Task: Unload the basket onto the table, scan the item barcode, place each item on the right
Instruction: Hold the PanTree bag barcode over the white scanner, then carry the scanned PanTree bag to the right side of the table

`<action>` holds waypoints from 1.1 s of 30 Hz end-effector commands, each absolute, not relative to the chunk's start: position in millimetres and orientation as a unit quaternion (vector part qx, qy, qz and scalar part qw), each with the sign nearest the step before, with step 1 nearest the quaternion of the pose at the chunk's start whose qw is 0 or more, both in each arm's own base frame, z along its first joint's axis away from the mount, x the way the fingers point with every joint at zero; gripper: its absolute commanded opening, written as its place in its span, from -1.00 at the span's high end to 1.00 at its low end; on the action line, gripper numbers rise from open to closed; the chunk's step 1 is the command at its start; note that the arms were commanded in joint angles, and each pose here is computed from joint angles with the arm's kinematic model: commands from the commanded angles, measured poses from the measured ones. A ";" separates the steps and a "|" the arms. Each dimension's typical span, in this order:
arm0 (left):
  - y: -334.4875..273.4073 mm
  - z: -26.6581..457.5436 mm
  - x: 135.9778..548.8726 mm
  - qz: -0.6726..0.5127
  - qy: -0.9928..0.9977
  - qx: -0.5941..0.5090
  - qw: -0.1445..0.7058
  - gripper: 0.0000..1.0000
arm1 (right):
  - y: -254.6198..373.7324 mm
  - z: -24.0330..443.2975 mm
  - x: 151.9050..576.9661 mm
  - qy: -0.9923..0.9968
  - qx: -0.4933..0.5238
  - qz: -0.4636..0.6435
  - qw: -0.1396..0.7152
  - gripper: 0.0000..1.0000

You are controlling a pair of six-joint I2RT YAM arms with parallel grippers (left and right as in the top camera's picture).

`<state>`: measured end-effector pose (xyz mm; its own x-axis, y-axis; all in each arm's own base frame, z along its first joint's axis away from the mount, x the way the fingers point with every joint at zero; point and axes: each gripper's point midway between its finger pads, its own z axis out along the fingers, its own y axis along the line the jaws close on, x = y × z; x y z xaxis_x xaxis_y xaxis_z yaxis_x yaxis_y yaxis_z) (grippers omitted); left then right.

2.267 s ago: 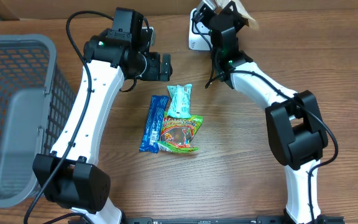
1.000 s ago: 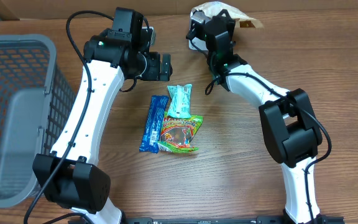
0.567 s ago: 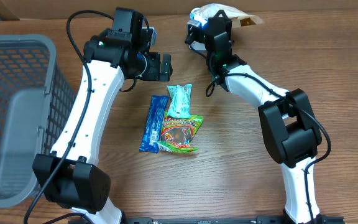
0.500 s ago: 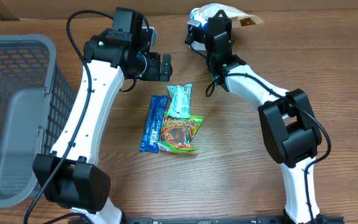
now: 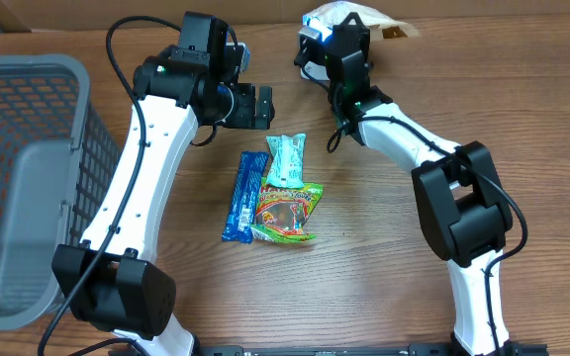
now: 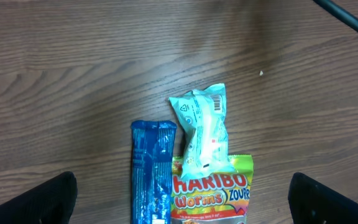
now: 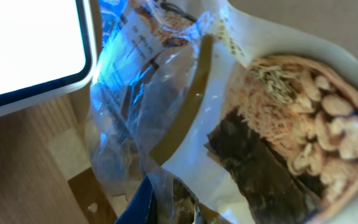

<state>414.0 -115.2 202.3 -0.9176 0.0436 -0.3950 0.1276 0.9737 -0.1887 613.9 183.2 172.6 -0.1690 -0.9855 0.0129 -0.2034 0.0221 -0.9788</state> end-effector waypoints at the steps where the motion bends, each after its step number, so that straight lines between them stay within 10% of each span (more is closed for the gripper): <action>1: -119.1 196.5 413.7 -0.108 0.974 0.054 0.191 -0.99 | 176.8 244.6 592.2 0.627 -0.451 -0.455 0.443 0.92; 18: -120.8 196.8 413.6 -0.112 0.974 0.051 0.191 -0.99 | 163.0 309.3 372.9 0.885 -0.244 0.130 0.375 0.93; 33: -125.0 196.1 408.5 -0.124 0.974 0.058 0.181 -0.99 | -139.7 138.5 337.6 0.898 0.325 0.210 0.207 0.92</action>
